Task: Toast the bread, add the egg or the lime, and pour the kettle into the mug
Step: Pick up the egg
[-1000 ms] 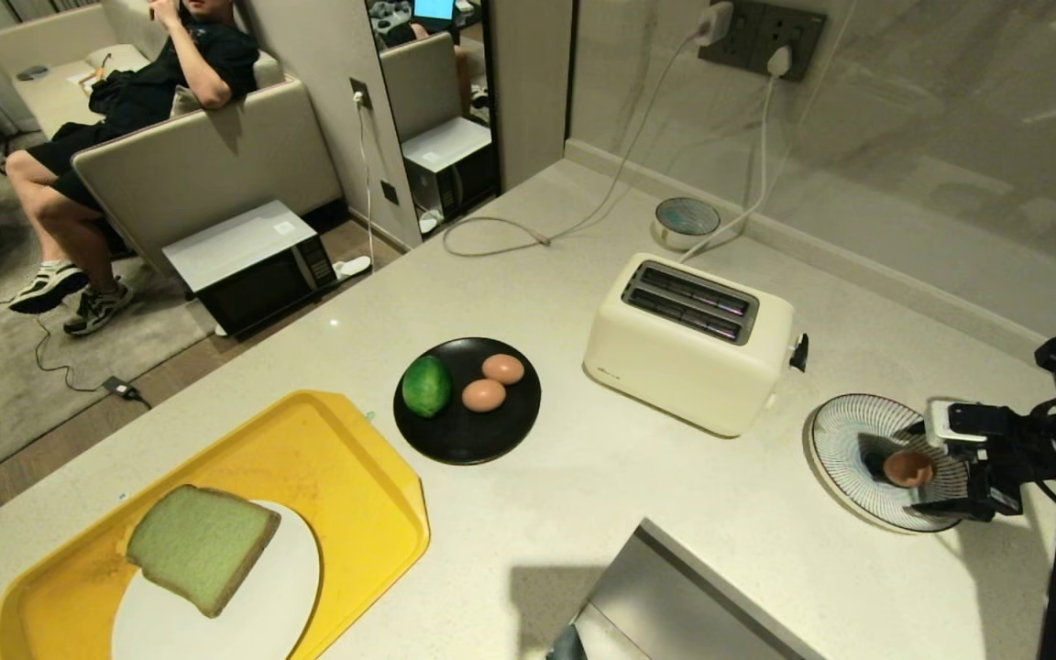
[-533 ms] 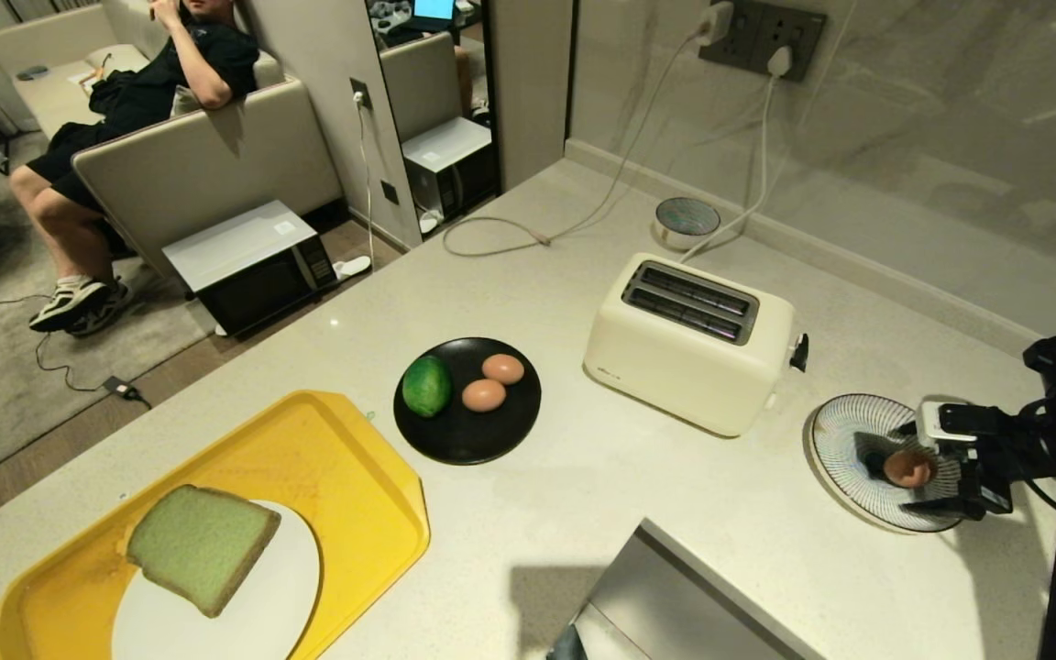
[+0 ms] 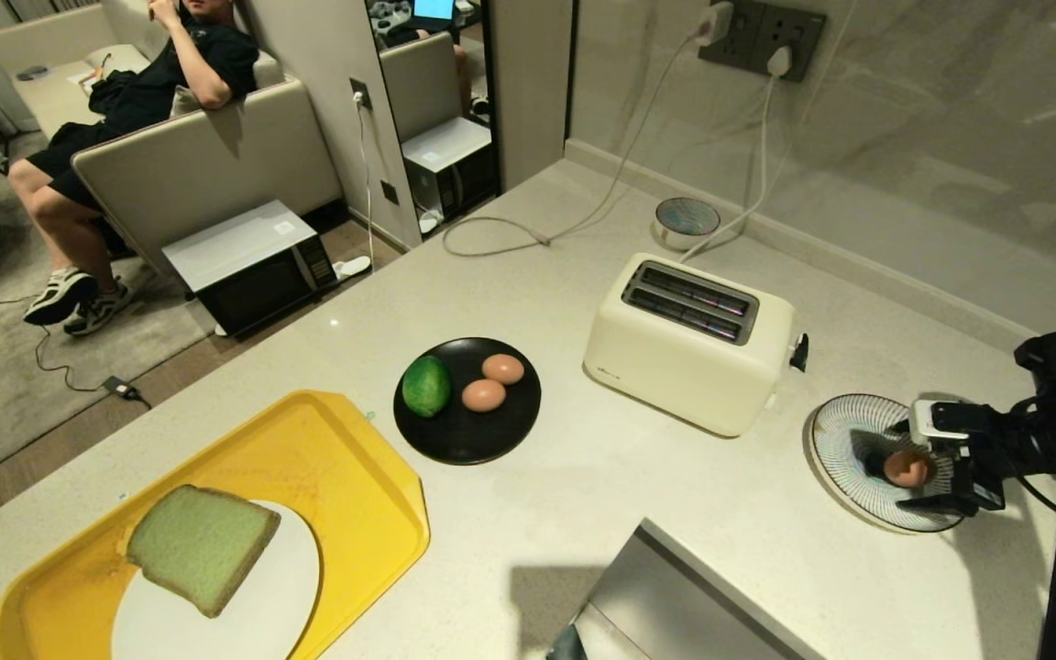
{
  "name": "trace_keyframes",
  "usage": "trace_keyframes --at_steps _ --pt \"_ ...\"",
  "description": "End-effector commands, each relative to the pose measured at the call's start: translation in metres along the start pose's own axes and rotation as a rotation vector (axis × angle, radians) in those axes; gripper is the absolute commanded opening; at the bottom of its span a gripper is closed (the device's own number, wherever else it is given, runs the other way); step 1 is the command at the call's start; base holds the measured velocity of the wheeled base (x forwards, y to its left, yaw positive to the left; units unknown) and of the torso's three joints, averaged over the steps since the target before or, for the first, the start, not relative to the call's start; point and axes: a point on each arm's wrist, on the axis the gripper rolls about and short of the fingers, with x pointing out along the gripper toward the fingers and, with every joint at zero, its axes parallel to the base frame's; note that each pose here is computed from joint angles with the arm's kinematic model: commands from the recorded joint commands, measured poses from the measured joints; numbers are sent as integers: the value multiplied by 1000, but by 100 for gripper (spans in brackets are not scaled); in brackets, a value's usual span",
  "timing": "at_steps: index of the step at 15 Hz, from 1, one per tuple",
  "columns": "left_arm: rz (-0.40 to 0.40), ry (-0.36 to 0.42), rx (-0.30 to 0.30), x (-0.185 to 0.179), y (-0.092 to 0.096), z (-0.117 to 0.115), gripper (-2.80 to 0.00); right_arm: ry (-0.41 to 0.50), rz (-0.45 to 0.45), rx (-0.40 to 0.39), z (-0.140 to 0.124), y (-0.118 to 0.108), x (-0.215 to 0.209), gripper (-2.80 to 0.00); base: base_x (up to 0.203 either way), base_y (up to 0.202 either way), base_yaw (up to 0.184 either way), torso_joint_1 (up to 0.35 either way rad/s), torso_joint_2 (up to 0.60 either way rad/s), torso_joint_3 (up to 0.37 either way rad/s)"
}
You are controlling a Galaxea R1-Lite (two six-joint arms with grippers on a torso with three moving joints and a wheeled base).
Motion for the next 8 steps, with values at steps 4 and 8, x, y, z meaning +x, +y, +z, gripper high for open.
trace_keyframes --at_steps 4,8 --pt "1 -1 0 0 0 0 -280 -3 4 -7 -2 -2 4 0 0 0 0 0 0 0" --pt "1 -1 0 0 0 0 -280 -2 2 -3 -3 -2 3 0 0 0 0 0 0 0"
